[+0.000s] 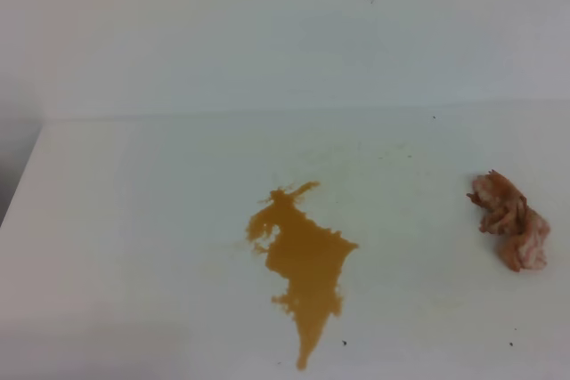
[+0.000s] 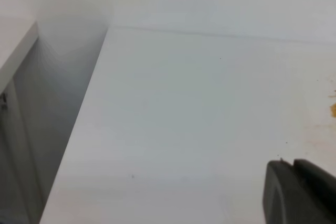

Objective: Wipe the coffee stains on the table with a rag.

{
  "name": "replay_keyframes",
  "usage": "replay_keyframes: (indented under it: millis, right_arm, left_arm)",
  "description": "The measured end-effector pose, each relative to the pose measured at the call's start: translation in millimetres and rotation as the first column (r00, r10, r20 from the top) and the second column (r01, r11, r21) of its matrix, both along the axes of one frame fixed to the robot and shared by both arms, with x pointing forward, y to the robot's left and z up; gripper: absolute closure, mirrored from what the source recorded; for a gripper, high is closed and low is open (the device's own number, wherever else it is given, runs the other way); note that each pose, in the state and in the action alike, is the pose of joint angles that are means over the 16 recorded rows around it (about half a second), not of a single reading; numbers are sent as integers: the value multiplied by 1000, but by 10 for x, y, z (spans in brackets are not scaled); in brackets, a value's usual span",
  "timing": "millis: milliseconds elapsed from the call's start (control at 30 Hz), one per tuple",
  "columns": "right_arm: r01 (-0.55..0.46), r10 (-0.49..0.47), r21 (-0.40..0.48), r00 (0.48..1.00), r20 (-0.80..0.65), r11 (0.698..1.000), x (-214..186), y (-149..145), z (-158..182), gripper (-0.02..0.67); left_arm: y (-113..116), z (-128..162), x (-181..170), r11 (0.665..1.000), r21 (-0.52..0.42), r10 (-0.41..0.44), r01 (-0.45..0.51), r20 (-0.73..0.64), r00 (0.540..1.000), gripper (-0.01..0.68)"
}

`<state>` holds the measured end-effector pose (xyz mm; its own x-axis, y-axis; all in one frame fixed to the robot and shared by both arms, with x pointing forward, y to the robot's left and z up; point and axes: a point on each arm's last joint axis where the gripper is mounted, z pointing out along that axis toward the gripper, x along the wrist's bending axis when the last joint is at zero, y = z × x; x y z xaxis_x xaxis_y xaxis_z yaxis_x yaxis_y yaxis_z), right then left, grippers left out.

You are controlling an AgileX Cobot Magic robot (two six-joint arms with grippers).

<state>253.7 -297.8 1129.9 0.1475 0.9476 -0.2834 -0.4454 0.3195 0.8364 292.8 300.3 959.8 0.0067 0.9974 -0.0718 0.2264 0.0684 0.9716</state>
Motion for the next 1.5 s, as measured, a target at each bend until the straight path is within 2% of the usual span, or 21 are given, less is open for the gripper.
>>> replay_keyframes:
  millis: [133, 267, 400, 533, 733, 900, 1067, 1267, 1367, 1500]
  right_arm:
    - [145, -140, 21, 975, -172, 989, 85, -132, 105, 651]
    - [268, -214, 83, 890, -402, 960, 266, -252, 103, 651]
    - [359, -187, 159, 757, -627, 920, 500, -303, 21, 651]
    - [396, -65, 217, 589, -806, 892, 777, -252, -87, 651]
    - [299, 164, 271, 338, -927, 915, 1246, -41, -166, 651]
    - [157, 329, 360, 193, -924, 919, 1657, 152, -181, 651]
    - [62, 422, 428, 89, -902, 902, 2046, 271, -271, 651]
    - [49, 477, 476, -14, -879, 878, 2467, 334, -520, 641]
    - [50, 480, 477, -64, -875, 877, 2671, 345, -678, 605]
    - [54, 462, 459, -115, -879, 887, 2942, 339, -890, 511]
  left_arm:
    - [0, 0, 0, 1000, 0, 0, 0, 0, 1000, 673]
    - [0, 0, 0, 1000, 0, 0, 0, 0, 1000, 673]
    - [0, 1, 0, 1000, 0, 0, 0, 1, 1000, 673]
    - [0, 1, 0, 1000, 0, 0, 0, 1, 1000, 673]
    - [0, 1, 0, 1000, 0, 0, 0, 1, 1000, 673]
    - [0, 0, 0, 1000, 0, 0, 0, 0, 1000, 673]
    - [0, 0, 0, 1000, 0, 0, 0, 0, 1000, 673]
    - [0, 0, 0, 1000, 0, 0, 0, 0, 1000, 673]
    - [0, 0, 0, 1000, 0, 0, 0, 0, 1000, 673]
    - [0, 0, 0, 1000, 0, 0, 0, 0, 1000, 673]
